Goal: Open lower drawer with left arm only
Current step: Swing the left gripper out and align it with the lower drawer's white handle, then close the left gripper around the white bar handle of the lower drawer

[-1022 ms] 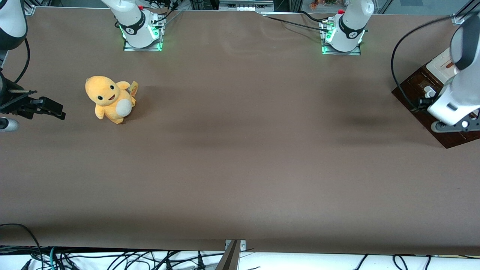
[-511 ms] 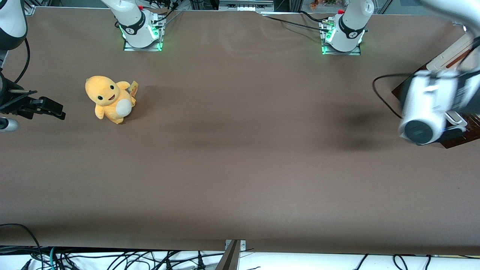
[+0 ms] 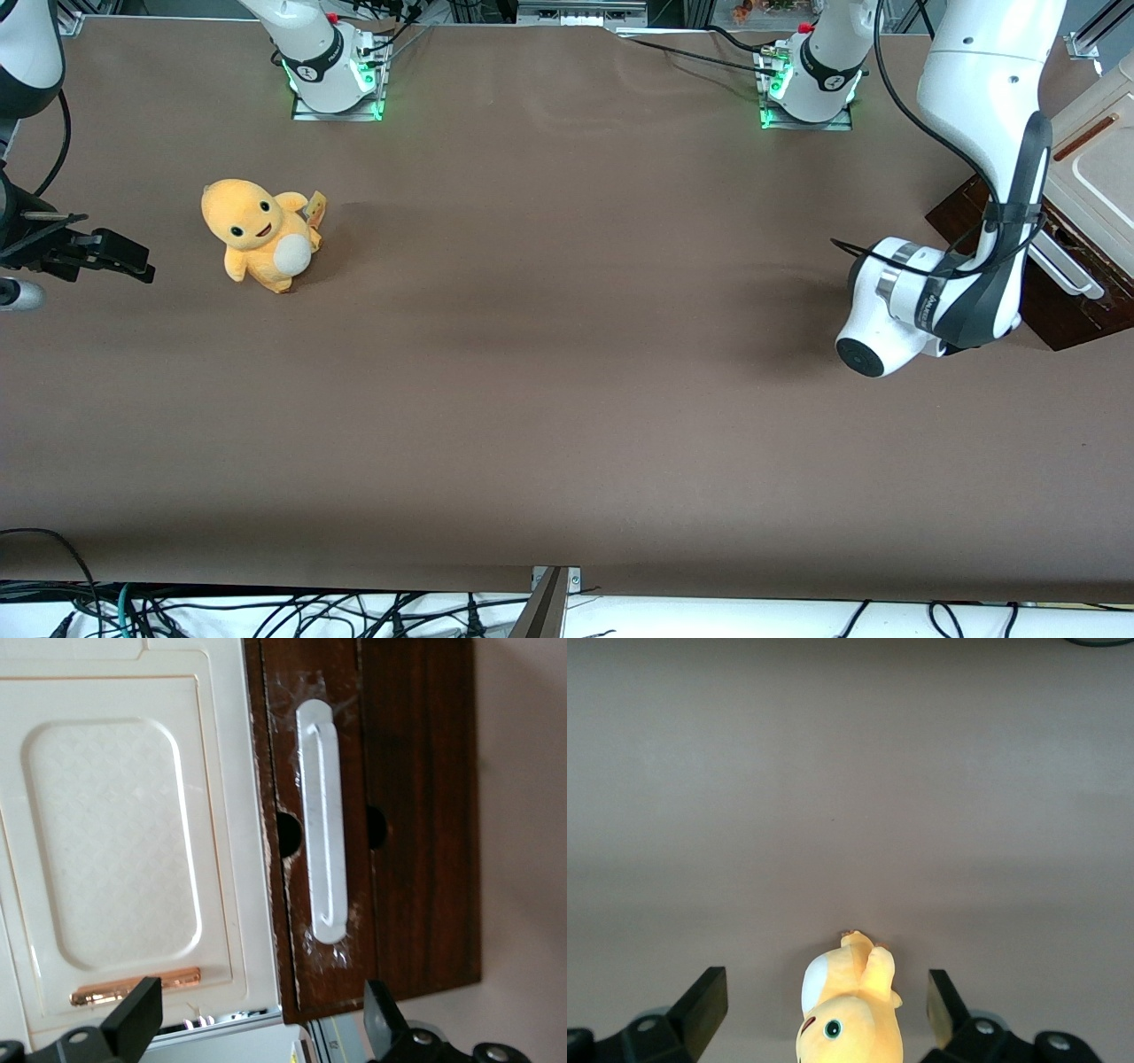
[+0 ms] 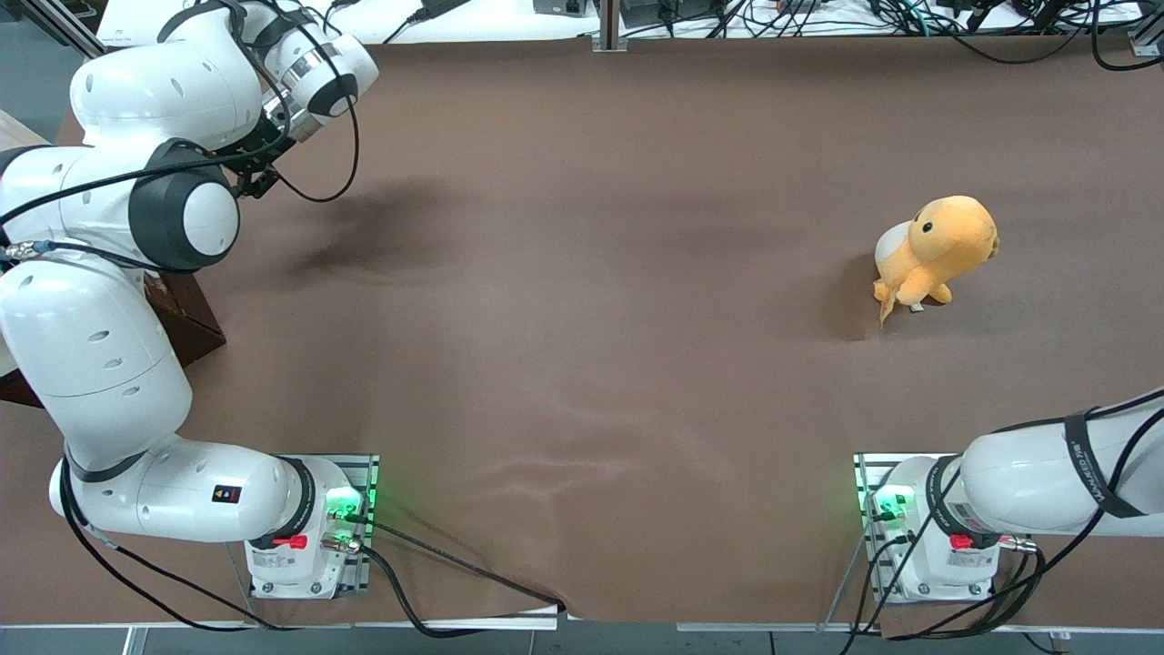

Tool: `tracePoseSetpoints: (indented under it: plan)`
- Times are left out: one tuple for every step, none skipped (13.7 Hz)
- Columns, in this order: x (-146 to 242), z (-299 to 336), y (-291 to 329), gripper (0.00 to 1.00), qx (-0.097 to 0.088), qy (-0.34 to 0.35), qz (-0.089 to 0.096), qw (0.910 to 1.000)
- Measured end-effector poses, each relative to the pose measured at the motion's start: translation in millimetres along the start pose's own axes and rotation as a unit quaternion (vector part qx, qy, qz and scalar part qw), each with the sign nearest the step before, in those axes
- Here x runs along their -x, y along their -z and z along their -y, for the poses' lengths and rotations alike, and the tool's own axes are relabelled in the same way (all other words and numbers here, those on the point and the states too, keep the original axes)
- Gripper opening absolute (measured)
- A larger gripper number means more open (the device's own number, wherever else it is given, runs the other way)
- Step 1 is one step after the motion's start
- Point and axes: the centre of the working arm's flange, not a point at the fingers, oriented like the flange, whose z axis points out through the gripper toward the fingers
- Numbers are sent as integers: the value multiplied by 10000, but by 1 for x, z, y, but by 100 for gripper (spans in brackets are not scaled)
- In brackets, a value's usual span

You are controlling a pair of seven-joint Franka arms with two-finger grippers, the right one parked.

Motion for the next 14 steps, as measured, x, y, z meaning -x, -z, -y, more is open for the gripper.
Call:
tracePoseSetpoints:
  plan:
    - [-9, -2, -13, 100, -111, 32, 36, 9999]
    - [-22, -4, -30, 100, -166, 59, 123, 9998]
    - [-35, -6, -49, 100, -127, 68, 232, 9996]
    - [-45, -10, -67, 100, -71, 58, 350, 9993]
    - [-52, -16, -81, 100, -56, 26, 448, 9990]
    - [-54, -23, -90, 100, -73, -9, 512, 9987]
    - [-55, -29, -95, 100, -103, -41, 550, 9984]
    - [-55, -33, -97, 100, -125, -67, 566, 9983]
    - [-56, -37, -99, 100, -145, -89, 583, 9982]
    - [-57, -39, -104, 100, -161, -106, 624, 9979]
    - [-59, -41, -112, 100, -171, -115, 689, 9974]
    - [-62, -42, -119, 100, -187, -115, 744, 9970]
    - [-65, -43, -125, 100, -213, -108, 766, 9968]
    - [-67, -43, -127, 100, -213, -99, 785, 9966]
